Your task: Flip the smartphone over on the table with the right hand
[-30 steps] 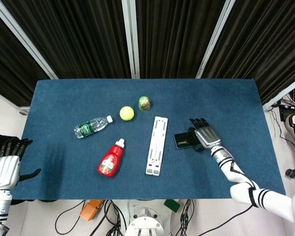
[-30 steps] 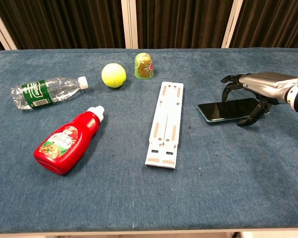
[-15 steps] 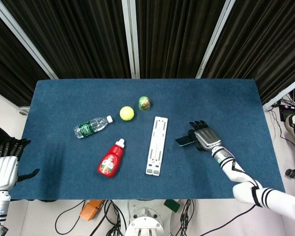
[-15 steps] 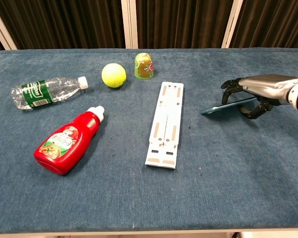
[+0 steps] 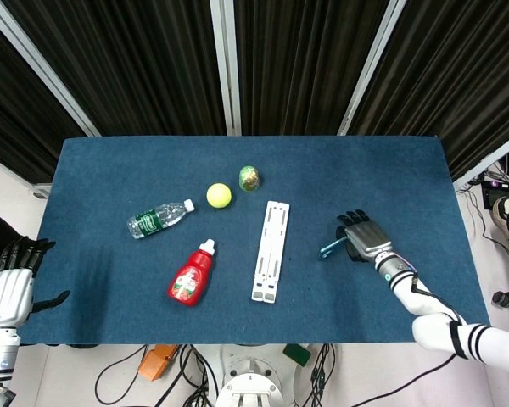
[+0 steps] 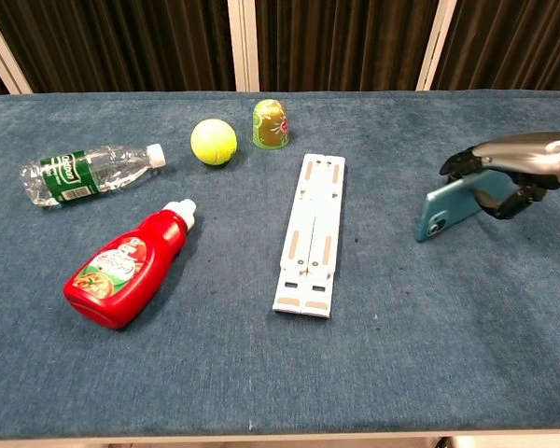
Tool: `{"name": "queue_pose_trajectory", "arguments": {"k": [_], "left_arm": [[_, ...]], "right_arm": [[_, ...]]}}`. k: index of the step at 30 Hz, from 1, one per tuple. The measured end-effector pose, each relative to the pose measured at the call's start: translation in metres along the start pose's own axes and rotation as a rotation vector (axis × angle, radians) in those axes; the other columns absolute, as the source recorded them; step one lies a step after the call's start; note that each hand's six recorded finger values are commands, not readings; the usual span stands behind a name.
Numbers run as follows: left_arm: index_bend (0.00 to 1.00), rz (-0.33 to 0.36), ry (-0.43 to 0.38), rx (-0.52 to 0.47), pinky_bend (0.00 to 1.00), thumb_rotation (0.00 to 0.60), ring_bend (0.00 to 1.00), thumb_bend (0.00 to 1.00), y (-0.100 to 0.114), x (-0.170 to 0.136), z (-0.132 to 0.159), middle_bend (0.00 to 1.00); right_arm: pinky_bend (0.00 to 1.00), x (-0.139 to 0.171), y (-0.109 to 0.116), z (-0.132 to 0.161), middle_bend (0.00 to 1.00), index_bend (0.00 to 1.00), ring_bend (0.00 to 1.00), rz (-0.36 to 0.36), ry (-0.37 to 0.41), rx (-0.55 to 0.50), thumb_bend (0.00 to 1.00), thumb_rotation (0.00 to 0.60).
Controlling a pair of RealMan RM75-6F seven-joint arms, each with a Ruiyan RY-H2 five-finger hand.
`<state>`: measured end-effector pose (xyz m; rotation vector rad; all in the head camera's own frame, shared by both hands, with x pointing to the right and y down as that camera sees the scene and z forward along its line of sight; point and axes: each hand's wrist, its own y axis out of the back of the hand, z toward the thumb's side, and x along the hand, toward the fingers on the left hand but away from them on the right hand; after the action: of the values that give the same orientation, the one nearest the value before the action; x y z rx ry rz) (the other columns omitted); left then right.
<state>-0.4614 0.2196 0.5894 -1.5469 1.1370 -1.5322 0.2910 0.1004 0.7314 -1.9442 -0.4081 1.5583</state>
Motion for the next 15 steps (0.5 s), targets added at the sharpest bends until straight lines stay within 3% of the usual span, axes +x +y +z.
{"name": "queue_pose_trajectory", "arguments": {"k": [5, 15], "left_arm": [[0.17, 0.002, 0.001, 0.001, 0.00, 0.600, 0.02, 0.03, 0.001, -0.001, -0.001, 0.12], [0.17, 0.007, -0.003, 0.001, 0.00, 0.600, 0.02, 0.03, 0.002, -0.002, 0.001, 0.12]], "right_arm": [[0.06, -0.014, 0.005, 0.007, 0.16, 0.13, 0.00, -0.030, -0.011, 0.005, 0.85, 0.600], [0.06, -0.014, 0.025, 0.003, 0.16, 0.09, 0.00, -0.129, -0.031, -0.017, 0.85, 0.600]]}}
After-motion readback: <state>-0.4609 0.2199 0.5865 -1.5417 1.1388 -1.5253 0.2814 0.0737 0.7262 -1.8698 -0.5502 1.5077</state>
